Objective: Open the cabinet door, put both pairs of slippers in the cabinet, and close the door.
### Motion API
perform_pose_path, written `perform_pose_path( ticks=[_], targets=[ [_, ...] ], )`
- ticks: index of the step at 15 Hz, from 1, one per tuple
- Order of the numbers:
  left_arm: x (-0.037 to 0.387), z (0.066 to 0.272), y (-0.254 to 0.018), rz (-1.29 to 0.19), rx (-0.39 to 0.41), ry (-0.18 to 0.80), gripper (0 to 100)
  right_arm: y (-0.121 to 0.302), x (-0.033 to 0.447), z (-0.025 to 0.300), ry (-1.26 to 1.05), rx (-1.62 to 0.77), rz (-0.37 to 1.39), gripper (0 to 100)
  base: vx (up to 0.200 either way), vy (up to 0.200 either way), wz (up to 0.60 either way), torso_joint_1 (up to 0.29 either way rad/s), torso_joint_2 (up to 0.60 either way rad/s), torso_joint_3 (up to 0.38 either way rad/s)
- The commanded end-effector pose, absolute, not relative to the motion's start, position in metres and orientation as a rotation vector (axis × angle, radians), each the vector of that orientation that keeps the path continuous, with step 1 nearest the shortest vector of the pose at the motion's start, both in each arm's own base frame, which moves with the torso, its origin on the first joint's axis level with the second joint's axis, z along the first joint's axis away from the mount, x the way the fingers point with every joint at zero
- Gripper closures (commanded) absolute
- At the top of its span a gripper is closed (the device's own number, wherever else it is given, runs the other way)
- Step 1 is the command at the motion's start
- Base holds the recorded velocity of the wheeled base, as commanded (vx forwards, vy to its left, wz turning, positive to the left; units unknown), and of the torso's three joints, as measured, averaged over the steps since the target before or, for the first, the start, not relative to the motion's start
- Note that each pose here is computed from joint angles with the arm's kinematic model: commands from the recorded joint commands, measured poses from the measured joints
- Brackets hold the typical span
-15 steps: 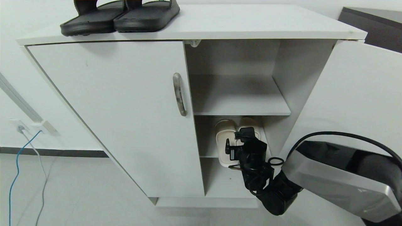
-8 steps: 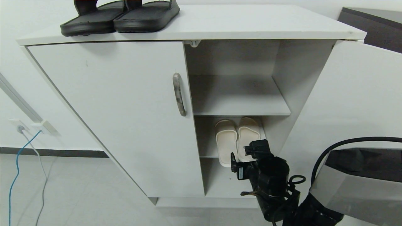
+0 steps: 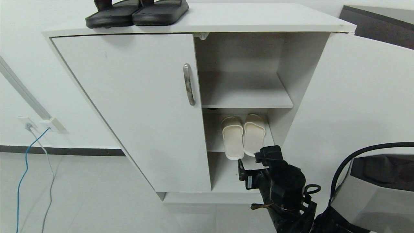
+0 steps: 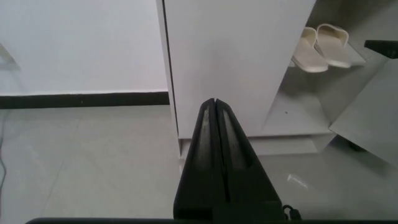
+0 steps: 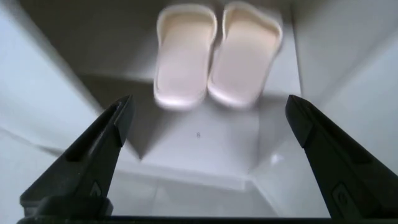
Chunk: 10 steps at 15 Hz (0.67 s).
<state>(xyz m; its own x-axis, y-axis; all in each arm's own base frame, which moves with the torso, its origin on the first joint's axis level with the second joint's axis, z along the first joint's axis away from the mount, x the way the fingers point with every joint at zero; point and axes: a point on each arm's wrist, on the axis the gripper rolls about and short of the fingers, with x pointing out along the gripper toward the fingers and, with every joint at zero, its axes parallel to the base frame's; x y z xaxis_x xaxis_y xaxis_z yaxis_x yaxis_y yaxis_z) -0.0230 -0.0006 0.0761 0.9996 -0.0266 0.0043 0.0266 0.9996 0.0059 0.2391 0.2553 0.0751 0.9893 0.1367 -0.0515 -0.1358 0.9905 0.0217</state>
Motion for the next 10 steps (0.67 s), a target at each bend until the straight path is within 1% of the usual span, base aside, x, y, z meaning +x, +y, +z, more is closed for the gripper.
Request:
perform_pose_path(
  ticks=[1,4,10],
  targets=[
    [-0.0229,0.0761,-0.0006,-0.028,0.006,-0.003,100,0.2544,0.2384,0.0795,0.045,0.025,0.138,0,0.0,0.0,0.0,0.0,0.0,0.0],
    [-0.0229,0.0759,-0.0007,-0.026,0.006,-0.002,100,0.2486,0.2327,0.0876,0.039,0.028,0.14,0,0.0,0.0,0.0,0.0,0.0,0.0],
    [-0.0229,0.0759,-0.0006,-0.028,0.006,-0.002,100,0.2498,0.2295,0.0832,0.053,0.013,0.153,0,0.0,0.0,0.0,0.0,0.0,0.0]
  ],
)
